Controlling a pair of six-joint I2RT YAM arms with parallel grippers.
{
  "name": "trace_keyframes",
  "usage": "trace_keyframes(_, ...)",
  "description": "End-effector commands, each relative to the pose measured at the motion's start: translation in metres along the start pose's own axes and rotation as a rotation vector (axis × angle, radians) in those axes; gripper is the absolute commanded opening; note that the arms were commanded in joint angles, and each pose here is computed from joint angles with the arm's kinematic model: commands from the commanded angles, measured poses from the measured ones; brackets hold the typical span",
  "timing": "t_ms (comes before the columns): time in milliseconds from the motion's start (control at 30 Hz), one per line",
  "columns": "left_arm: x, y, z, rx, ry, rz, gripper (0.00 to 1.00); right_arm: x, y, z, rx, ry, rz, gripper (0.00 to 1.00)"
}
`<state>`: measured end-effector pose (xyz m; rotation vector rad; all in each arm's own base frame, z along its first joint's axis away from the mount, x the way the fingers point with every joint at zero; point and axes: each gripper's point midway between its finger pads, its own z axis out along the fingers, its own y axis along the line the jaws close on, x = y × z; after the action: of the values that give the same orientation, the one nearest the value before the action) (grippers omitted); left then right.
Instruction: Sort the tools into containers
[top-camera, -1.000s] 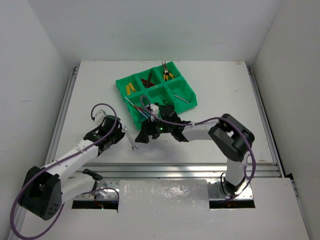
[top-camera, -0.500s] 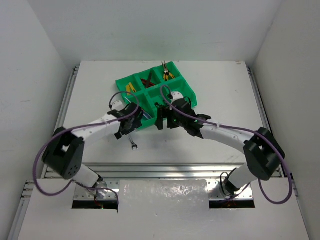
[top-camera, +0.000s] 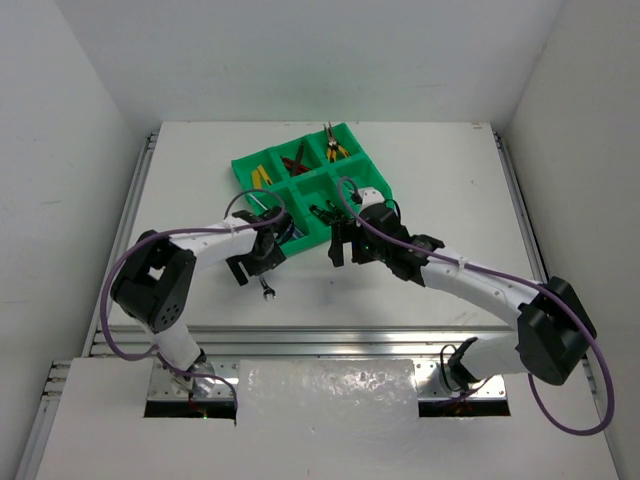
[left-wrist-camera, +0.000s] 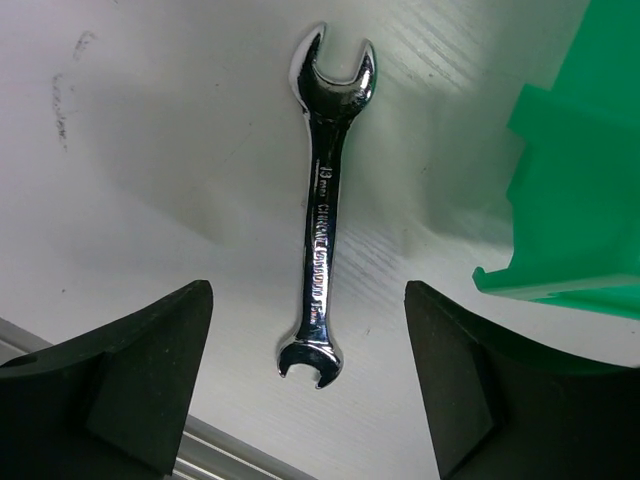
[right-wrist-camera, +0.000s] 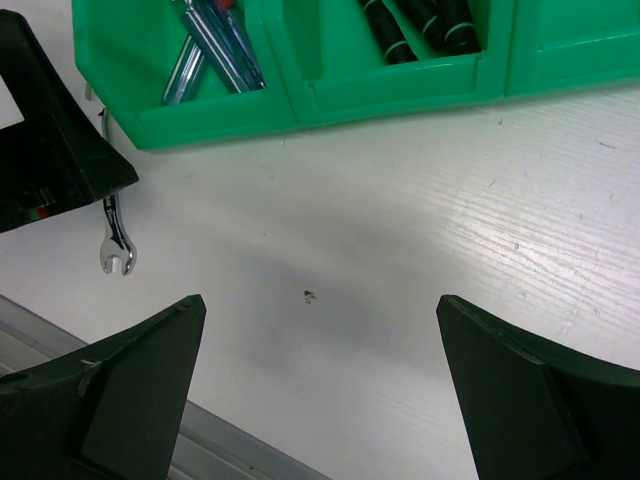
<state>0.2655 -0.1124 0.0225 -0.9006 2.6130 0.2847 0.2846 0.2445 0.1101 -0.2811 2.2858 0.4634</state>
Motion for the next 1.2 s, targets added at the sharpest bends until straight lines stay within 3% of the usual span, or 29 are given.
trace_keyframes(0, 0.002, 0.0, 0.009, 0.005, 0.026, -0.006, 0.74, -0.009, 0.007, -0.006, -0.043, -0.033, -0.008, 0.99)
trace_keyframes(200, 0.005, 0.016, 0.03, 0.008, 0.072, -0.036, 0.66, -0.011, 0.014, -0.006, -0.082, -0.039, -0.007, 0.99)
trace_keyframes(267, 0.007, 0.022, 0.035, 0.005, 0.088, -0.049, 0.54, -0.009, 0.016, -0.006, -0.095, -0.034, -0.009, 0.99)
trace_keyframes(400, 0.009, 0.025, 0.042, -0.022, 0.094, -0.034, 0.42, -0.008, 0.018, -0.005, -0.102, -0.027, -0.008, 0.99)
trace_keyframes(567, 0.019, 0.029, 0.052, -0.047, 0.123, -0.011, 0.0, -0.005, 0.026, -0.006, -0.16, -0.028, -0.015, 0.99)
trace_keyframes(733, 0.025, 0.033, 0.057, -0.033, 0.126, 0.019, 0.0, 0.006, 0.054, -0.007, -0.334, 0.026, -0.054, 0.99)
trace_keyframes(867, 0.011, 0.04, 0.044, -0.028, 0.045, 0.022, 0.0, 0.009, 0.084, -0.004, -0.504, 0.062, -0.093, 0.99)
trace_keyframes(1033, -0.008, 0.03, 0.009, 0.128, -0.052, -0.03, 0.0, 0.028, 0.109, 0.016, -0.629, 0.169, -0.052, 0.99)
trace_keyframes(1167, -0.014, 0.023, -0.013, 0.249, -0.089, -0.038, 0.0, 0.035, 0.124, 0.034, -0.686, 0.152, -0.017, 0.99)
